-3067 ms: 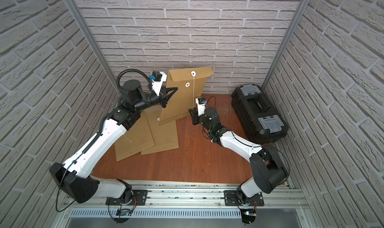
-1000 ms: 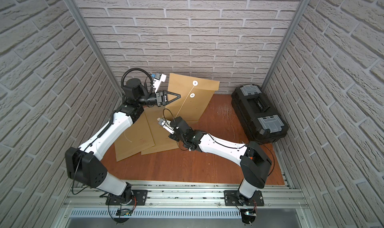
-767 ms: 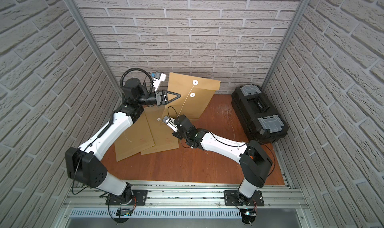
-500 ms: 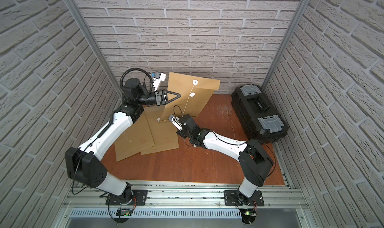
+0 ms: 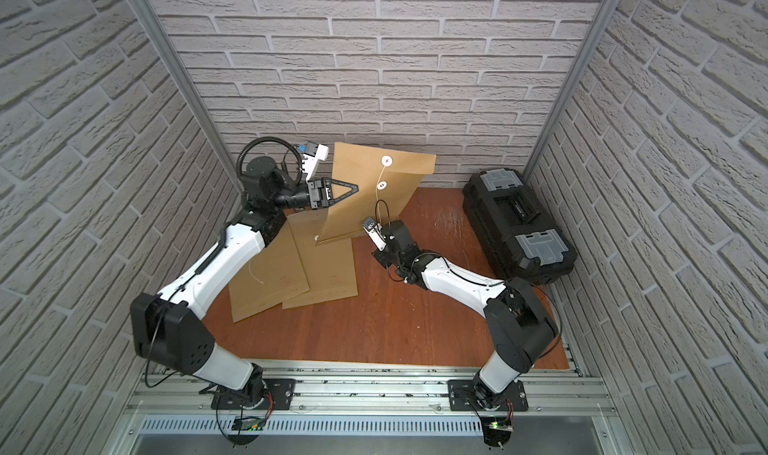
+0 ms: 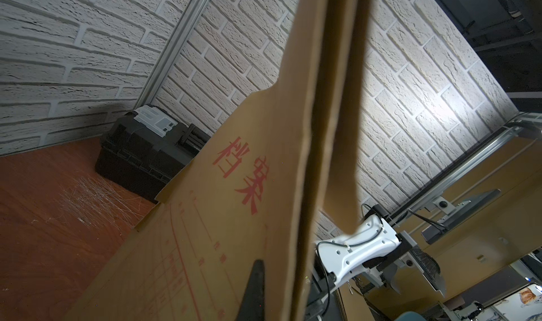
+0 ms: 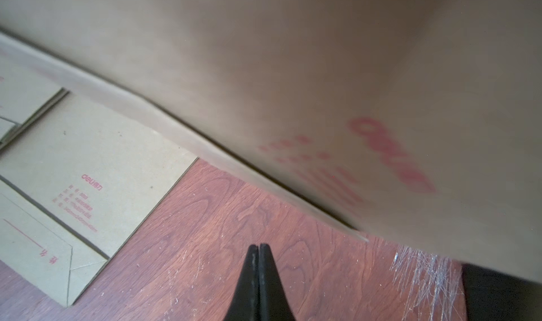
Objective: Close the mouth of the file bag
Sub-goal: Close the file bag.
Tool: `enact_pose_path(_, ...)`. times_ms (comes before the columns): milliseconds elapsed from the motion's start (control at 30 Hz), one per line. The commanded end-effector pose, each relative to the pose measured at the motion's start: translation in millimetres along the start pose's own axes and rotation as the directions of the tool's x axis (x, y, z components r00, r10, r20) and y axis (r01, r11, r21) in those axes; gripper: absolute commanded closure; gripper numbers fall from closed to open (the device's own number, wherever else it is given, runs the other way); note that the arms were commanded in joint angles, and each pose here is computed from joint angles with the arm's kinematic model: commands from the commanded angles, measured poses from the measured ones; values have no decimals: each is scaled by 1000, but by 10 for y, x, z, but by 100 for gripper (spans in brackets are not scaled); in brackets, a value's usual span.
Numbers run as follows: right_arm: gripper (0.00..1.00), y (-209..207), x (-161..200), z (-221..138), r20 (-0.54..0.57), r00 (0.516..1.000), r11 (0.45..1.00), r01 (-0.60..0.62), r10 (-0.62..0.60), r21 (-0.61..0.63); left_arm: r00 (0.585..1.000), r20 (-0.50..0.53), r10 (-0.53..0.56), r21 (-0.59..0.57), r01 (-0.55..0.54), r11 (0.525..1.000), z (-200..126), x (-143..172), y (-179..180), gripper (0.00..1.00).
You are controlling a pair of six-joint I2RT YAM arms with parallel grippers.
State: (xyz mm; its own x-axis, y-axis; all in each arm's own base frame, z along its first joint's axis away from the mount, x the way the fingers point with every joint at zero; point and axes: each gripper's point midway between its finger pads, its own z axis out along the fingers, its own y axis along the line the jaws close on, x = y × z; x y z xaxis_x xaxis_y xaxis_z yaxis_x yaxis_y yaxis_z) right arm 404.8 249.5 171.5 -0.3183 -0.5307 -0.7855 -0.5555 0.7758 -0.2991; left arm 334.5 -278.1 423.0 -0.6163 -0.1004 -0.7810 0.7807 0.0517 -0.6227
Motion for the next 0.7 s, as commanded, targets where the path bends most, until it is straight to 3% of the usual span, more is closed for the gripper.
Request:
enact_pose_path(0, 97, -96, -244, -198, 106, 986, 990, -119, 126, -70, 999, 24, 35, 22, -35, 999, -73, -70, -107, 100)
enact_pose_path(267, 97, -155, -178, -270, 98, 951, 941, -269, 293, -208, 997, 74, -12, -9, 13, 1000, -148, -134, 37, 100)
enact_pose_path(567, 97, -51, -30, -203, 56, 930, 899, -333, 362, -283, 986, 152, -62, -29, 67, 997, -286, -280, 150, 100)
enact_pose_path(667, 90, 79, -98, -235, 43, 920, 863, -350, 390, -364, 988, 149, -49, -33, 54, 998, -282, -295, 152, 100)
